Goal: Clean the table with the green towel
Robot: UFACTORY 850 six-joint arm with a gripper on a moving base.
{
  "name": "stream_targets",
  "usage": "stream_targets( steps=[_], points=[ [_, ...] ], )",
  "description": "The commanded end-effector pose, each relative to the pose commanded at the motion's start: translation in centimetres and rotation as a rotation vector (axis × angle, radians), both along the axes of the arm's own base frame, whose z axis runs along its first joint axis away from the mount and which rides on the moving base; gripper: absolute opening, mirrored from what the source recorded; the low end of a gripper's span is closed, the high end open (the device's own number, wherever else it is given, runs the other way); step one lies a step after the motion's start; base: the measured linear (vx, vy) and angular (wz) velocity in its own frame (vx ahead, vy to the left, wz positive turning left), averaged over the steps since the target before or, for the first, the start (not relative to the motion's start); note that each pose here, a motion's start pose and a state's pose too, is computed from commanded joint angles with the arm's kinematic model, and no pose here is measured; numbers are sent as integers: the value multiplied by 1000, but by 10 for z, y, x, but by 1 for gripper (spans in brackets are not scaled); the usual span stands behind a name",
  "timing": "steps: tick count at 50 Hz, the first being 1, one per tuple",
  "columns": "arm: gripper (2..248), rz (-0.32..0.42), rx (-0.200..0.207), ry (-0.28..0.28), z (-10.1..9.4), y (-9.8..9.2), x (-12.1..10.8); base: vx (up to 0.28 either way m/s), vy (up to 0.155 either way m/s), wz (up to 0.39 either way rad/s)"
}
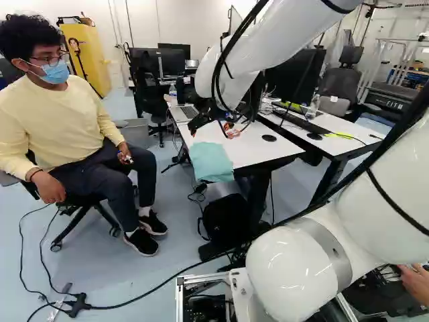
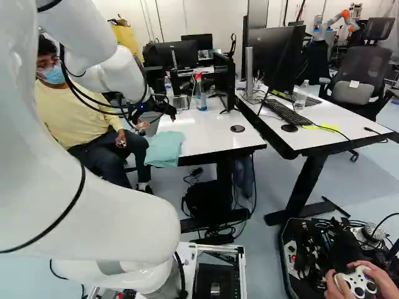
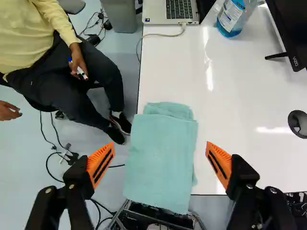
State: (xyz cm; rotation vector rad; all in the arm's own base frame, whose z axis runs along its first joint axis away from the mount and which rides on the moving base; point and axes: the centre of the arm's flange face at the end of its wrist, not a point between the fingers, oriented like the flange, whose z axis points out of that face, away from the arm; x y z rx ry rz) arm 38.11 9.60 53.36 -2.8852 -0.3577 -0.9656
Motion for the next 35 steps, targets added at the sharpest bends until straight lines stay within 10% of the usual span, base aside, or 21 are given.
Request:
stream_targets(
  steps=[35],
  points=[
    [247, -12, 7, -28, -10, -5, -1, 0, 0, 0]
  ],
)
